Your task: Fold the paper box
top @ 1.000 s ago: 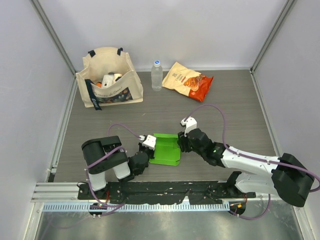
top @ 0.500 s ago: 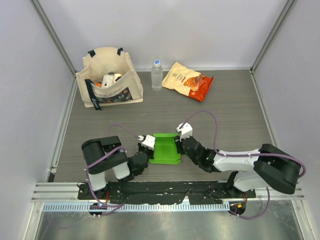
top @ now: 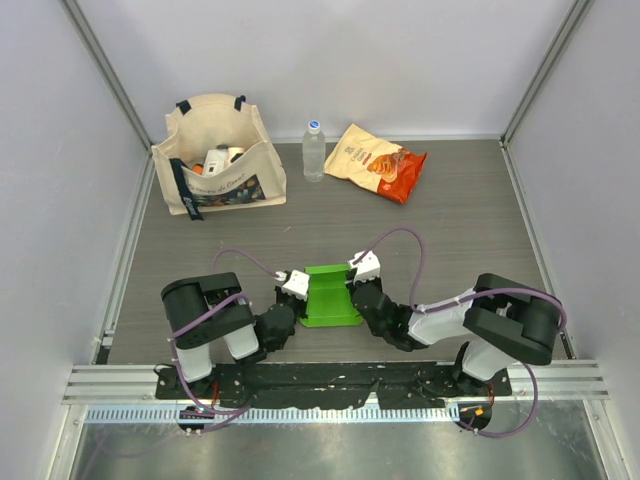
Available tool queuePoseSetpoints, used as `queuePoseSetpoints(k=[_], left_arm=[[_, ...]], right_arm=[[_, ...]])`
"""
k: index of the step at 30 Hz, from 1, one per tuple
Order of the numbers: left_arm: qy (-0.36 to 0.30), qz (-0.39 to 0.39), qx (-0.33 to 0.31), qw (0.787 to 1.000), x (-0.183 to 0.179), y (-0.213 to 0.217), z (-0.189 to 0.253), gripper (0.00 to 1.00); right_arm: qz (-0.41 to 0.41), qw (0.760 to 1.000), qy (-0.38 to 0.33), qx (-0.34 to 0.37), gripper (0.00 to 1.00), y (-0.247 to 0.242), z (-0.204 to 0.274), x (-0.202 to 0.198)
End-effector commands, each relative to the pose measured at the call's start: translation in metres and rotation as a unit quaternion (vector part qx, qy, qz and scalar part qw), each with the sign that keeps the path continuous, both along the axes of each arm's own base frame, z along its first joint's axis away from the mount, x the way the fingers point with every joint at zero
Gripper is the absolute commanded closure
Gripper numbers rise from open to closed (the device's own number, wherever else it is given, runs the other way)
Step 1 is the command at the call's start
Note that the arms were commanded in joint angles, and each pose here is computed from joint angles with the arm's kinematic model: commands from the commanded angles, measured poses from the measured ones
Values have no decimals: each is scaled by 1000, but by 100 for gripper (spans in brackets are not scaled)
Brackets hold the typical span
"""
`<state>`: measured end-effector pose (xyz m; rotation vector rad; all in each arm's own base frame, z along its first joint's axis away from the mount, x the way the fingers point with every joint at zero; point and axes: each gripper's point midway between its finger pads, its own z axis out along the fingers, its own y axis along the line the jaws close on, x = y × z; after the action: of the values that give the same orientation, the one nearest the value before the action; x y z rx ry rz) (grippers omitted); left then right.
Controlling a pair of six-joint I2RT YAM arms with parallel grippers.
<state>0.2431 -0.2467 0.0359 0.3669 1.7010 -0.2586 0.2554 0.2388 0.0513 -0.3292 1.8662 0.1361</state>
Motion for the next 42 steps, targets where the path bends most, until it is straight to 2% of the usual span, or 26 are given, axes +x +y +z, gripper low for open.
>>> queuePoseSetpoints(k=[1, 7, 9, 10, 11, 12, 13, 14, 15, 16, 17, 19, 26, 28, 29, 31, 32, 33, 34, 35, 36, 38, 39, 40, 41, 42], left_arm=[[-29, 4, -45, 999, 1, -1, 23, 100], [-26, 20, -61, 998, 5, -2, 24, 100], [-22, 29, -68, 997, 6, -3, 23, 100], [-21, 30, -69, 997, 6, -3, 23, 100], [-21, 34, -69, 997, 6, -3, 22, 100], [-20, 34, -68, 997, 6, -3, 22, 100], [-19, 32, -68, 997, 5, -3, 21, 100], [-18, 36, -66, 997, 5, -2, 20, 100], [-18, 38, -67, 997, 5, -1, 20, 100], [-17, 39, -67, 997, 4, 0, 19, 100], [-17, 41, -66, 997, 5, 0, 19, 100], [-16, 42, -68, 997, 4, 0, 19, 100], [-17, 41, -65, 997, 3, 0, 18, 100], [-17, 42, -62, 997, 3, 0, 17, 100], [-17, 40, -61, 997, 3, 0, 17, 100], [-17, 35, -62, 997, 2, -1, 17, 100], [-17, 34, -62, 997, 2, -2, 17, 100], [-18, 33, -61, 997, 2, -2, 17, 100], [-18, 31, -61, 997, 2, -2, 18, 100], [-18, 30, -57, 998, 2, -3, 16, 100], [-18, 31, -58, 998, 2, -3, 16, 100], [-17, 30, -58, 998, 2, -4, 15, 100], [-17, 29, -58, 998, 2, -5, 14, 100], [-17, 28, -60, 998, 2, -6, 14, 100], [-17, 27, -60, 998, 2, -6, 14, 100], [-18, 28, -61, 998, 2, -5, 15, 100]], right_arm=[[-67, 996, -53, 25, 76, -3, 19, 15], [-102, 993, -65, 5, 99, 7, 6, 13], [-141, 987, -75, 10, 99, 6, 2, 8], [-212, 971, -109, 1, 99, -7, 8, 9], [-223, 968, -120, 1, 99, -3, 9, 2], [-237, 962, -129, -32, 99, -11, 5, -2], [-260, 956, -137, 26, 99, 2, 9, 1], [-254, 958, -128, -36, 99, -12, -3, -5], [-261, 956, -131, -29, 99, -11, -3, -5], [-280, 949, -137, 51, 99, 6, 6, 0], [-272, 951, -144, -24, 99, -9, -2, -4], [-277, 949, -151, 1, 99, 4, 5, 0], [-254, 951, -173, -22, 99, -6, 17, -8], [-255, 952, -162, -47, 90, -16, 21, -12], [-264, 952, -154, -11, 87, -12, 18, -12], [-227, 964, -72, -121, 81, -42, -2, -29], [-195, 977, -49, 74, 78, 8, 3, -19], [-130, 990, -29, 51, 68, 3, -3, -26], [-137, 986, -26, 90, 65, -1, 6, -26], [-158, 987, -16, 18, 64, -20, -4, -29], [-146, 989, -20, -10, 59, -17, 2, -27], [-100, 994, -4, 41, 54, -3, 6, -30], [-93, 995, 4, 44, 44, -5, 4, -31], [-70, 996, 24, 43, 44, 2, 0, -34], [-59, 997, 29, 50, 33, 5, 3, -34], [-48, 997, 36, 56, 15, 9, 4, -36]])
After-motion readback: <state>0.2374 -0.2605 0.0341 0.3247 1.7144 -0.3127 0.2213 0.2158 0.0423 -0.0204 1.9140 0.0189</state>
